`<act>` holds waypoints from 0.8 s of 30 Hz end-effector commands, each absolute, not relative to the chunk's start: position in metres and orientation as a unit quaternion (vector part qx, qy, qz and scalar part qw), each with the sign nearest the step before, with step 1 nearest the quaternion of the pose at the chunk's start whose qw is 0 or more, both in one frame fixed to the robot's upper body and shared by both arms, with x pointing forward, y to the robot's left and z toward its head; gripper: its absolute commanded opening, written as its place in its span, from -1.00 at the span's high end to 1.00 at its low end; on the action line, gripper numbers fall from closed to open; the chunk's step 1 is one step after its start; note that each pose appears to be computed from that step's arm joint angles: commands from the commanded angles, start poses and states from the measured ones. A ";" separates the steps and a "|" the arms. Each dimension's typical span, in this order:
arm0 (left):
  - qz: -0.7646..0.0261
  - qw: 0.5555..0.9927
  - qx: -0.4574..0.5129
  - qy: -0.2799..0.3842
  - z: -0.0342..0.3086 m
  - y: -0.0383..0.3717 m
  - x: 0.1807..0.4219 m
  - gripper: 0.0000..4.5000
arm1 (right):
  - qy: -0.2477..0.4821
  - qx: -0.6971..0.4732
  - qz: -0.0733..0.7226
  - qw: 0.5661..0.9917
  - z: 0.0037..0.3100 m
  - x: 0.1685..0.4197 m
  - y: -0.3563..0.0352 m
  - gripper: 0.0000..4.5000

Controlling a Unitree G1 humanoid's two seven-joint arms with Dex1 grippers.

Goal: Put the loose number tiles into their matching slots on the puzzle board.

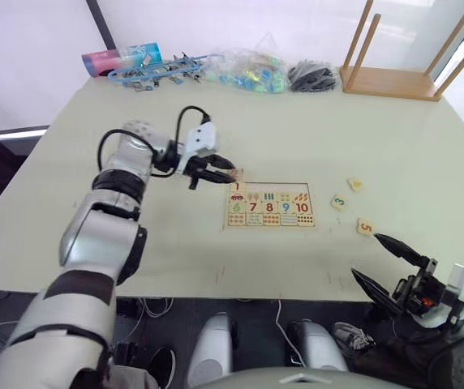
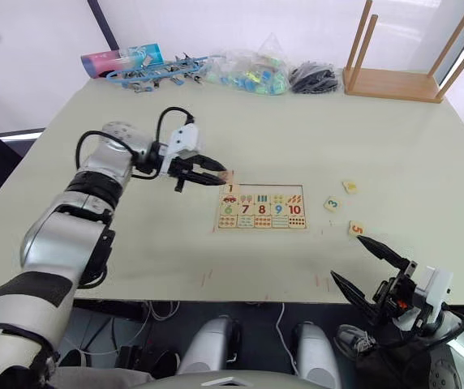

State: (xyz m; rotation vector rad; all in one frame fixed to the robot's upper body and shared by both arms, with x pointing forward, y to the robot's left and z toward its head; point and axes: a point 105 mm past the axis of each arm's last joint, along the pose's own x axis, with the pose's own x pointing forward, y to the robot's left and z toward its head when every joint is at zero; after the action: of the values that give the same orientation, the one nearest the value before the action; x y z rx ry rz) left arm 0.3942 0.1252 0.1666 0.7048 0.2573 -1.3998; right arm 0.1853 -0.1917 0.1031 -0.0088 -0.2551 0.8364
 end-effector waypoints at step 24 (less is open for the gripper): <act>-0.593 0.692 0.385 0.146 0.151 0.079 0.412 0.58 | -0.148 -0.031 0.367 0.918 0.109 0.170 -0.190 -1.00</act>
State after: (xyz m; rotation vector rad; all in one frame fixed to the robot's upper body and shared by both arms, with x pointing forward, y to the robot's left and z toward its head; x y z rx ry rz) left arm 0.4082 0.0811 0.1406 0.8498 0.3584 -1.3417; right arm 0.1727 -0.1916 0.1000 -0.0380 -0.2660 0.7489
